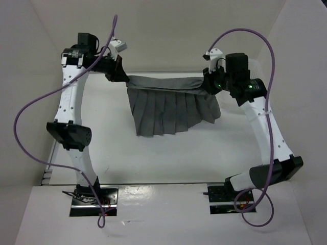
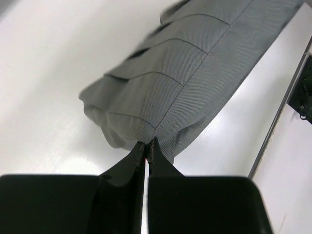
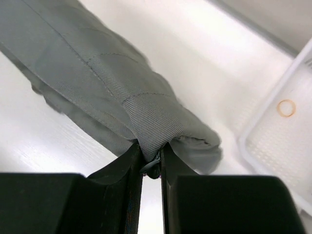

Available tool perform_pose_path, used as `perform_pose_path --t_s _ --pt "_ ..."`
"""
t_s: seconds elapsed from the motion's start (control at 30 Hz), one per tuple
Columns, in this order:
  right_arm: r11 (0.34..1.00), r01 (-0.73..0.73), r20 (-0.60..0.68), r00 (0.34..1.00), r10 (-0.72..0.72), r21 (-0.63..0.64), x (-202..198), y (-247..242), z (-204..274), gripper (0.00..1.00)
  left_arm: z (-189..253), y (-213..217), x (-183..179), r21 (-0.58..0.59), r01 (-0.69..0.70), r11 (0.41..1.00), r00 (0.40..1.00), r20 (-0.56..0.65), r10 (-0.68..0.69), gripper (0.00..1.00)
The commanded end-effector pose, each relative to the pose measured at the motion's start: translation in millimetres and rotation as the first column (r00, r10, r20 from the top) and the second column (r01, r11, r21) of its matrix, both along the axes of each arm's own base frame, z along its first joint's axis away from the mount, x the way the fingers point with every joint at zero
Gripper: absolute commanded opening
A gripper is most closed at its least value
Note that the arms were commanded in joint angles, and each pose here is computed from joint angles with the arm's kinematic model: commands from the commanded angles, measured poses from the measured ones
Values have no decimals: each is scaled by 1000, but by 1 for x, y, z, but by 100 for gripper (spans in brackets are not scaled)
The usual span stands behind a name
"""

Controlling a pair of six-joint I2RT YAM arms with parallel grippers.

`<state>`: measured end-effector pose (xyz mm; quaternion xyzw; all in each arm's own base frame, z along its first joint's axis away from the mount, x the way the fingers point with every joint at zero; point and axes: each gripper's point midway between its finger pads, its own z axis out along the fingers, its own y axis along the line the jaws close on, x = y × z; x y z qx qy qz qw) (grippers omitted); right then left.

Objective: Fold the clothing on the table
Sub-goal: Fold the skirt

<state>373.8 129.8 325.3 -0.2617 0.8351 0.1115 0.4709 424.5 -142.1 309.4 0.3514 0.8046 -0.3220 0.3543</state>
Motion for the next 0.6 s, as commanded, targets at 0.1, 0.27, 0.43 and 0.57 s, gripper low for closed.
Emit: perform_pose_path --t_s 0.1,0.27,0.43,0.57 --pt "1000 -23 202 979 20 14 -53 -26 71 0 88 9 -67 -1 -33 999 968 249 32 0" --pt "992 -106 238 967 88 63 -90 -29 81 0 120 21 -128 -13 -118 993 914 389 114 0" --pt "984 -159 301 945 127 82 -131 -33 97 0 138 30 -183 -27 -162 986 847 509 153 0" --pt "977 -183 284 948 146 108 -144 -33 89 0 123 37 -205 -27 -188 982 842 510 175 0"
